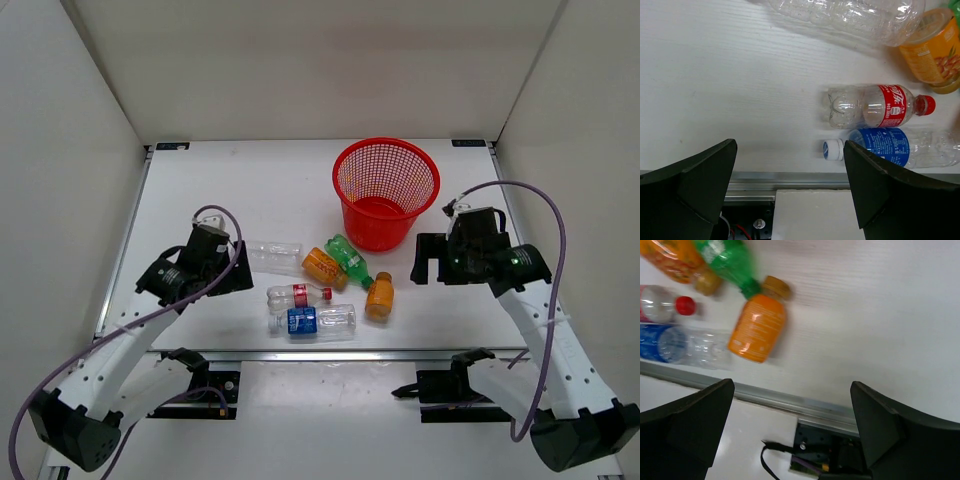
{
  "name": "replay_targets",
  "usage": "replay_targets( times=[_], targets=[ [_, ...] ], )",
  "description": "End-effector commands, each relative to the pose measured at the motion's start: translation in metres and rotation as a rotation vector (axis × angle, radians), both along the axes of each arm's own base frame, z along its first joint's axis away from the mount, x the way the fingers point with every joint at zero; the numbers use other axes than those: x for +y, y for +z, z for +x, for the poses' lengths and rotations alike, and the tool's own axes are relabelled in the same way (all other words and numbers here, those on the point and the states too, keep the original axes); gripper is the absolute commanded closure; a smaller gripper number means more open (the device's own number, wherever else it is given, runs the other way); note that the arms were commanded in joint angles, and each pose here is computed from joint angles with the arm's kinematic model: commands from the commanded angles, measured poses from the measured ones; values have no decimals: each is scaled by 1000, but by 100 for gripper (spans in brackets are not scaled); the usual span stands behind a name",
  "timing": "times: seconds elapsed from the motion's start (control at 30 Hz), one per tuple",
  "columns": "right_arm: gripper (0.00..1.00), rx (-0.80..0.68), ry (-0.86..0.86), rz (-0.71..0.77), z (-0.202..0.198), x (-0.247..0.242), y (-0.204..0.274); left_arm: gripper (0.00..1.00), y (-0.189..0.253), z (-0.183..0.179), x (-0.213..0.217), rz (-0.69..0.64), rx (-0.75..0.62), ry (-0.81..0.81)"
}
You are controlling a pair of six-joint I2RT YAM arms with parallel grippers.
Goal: Put the plastic bottles in the bin
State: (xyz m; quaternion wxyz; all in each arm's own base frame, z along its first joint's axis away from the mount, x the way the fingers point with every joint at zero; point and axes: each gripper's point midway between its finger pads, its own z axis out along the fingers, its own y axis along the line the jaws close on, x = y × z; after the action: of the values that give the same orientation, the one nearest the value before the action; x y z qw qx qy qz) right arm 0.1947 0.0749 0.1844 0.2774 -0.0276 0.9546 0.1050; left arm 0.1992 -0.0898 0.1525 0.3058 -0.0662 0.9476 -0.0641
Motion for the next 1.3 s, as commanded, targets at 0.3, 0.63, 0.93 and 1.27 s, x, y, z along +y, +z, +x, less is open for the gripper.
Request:
replay_targets(
  times=[0.3, 0.63, 0.93, 1.27],
  targets=[
    [1, -97, 284, 208, -27, 121, -9, 1, -1, -12, 8, -35, -26, -11],
    [1, -56, 9, 109, 3, 112, -65, 1, -8, -21, -9, -58, -12, -162],
    [1, -78, -93, 35, 34, 103, -110, 2, -9, -24, -6, -21, 21, -177],
    [39, -16, -176, 12, 21, 73, -152, 1, -10, -27, -11, -16, 53, -217]
  ],
)
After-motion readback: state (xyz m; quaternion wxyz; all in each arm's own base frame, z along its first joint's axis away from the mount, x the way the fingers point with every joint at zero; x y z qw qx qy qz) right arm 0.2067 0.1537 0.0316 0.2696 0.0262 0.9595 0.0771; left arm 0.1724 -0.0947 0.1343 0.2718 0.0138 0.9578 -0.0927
